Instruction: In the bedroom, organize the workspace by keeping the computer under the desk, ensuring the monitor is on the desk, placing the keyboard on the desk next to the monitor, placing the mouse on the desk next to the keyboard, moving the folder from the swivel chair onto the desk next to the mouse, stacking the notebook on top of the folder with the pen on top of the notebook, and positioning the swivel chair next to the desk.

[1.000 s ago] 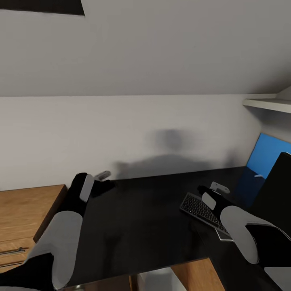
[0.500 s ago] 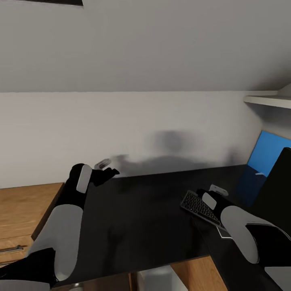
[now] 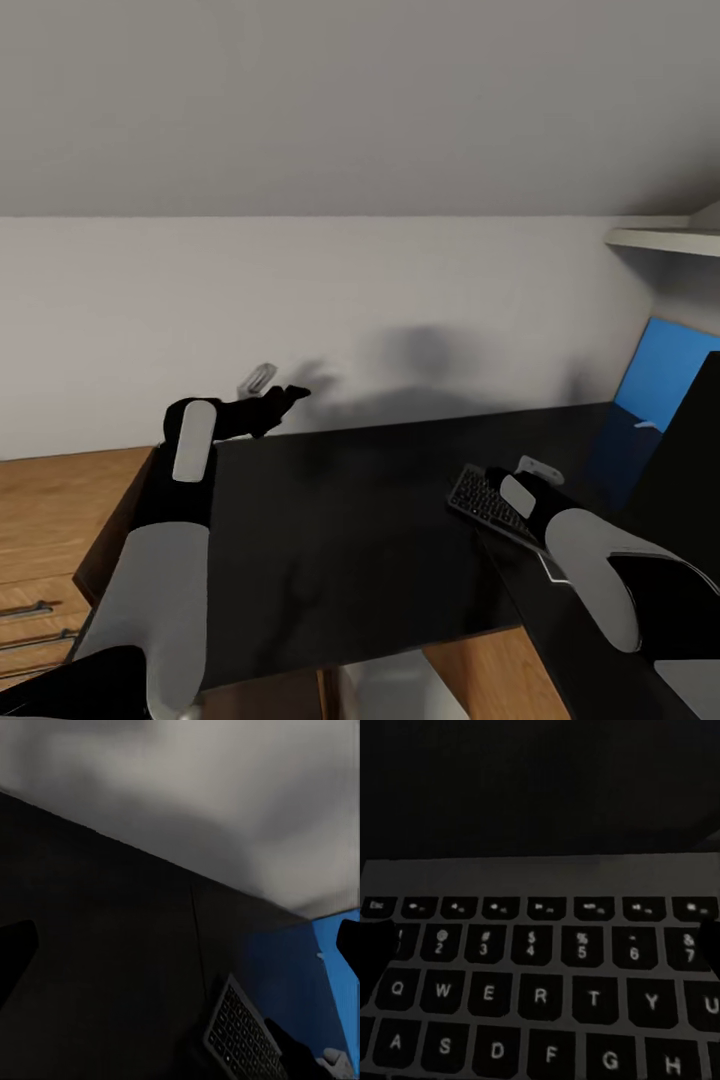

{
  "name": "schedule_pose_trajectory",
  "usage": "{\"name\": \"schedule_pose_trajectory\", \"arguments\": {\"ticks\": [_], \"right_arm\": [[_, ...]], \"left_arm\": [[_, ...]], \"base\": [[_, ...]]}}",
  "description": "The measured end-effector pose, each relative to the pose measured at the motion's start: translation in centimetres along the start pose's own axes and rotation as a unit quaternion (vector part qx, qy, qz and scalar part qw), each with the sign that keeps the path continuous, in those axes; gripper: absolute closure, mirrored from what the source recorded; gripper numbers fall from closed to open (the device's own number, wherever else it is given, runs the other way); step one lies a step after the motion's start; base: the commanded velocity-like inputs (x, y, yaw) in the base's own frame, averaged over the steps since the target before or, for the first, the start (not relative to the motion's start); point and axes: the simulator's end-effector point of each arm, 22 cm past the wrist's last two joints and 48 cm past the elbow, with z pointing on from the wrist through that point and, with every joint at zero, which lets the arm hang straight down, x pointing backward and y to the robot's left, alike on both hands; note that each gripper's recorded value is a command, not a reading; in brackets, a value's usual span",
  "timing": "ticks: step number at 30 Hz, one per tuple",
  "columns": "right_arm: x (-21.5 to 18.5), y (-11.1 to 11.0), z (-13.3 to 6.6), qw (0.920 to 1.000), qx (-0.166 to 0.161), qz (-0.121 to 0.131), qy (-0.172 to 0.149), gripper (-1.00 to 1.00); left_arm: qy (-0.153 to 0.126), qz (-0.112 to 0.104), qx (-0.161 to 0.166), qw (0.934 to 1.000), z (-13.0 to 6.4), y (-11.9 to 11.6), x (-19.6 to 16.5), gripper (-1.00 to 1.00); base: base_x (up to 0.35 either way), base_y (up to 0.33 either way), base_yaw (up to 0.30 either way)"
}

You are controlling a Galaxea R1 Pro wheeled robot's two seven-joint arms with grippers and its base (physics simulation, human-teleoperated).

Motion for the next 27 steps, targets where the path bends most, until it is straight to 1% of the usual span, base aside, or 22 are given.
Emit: {"name": "schedule_pose_trajectory", "arguments": {"ticks": [1,3,8,18,21,27], "right_arm": [[0.1,0.1,0.1,1.0,0.0,0.001,-0.003,-1.0],[0.2,0.0,0.3,1.0,-0.001,0.002,-0.005,-1.0],[1.0,-0.1,0.8,1.0,0.0,0.003,-0.006,-1.0],[2.3,-0.5,1.9,1.0,0.0,0.002,-0.006,-1.0],[2.4,-0.5,2.2,0.9999,0.0,-0.01,-0.011,-1.0],[2.5,-0.5,2.1,0.9998,0.0,-0.015,-0.011,-1.0]], "left_arm": [[0.007,-0.008,0.0,0.9999,0.2,0.8,1.0,-1.0],[0.016,-0.015,-0.006,0.9997,0.5,2.2,2.5,-1.0],[0.026,-0.023,-0.012,0.9993,0.9,4.1,4.6,-1.0],[0.027,-0.024,-0.012,0.9993,1.6,5.4,5.7,-1.0],[0.027,-0.024,-0.012,0.9993,1.7,5.8,6.0,-1.0],[0.028,-0.025,-0.012,0.9992,1.7,5.8,6.1,-1.0]], "base": [[0.0,0.0,0.0],[0.0,0.0,0.0],[0.0,0.0,0.0],[0.0,0.0,0.0],[0.0,0.0,0.0],[0.0,0.0,0.0]]}}
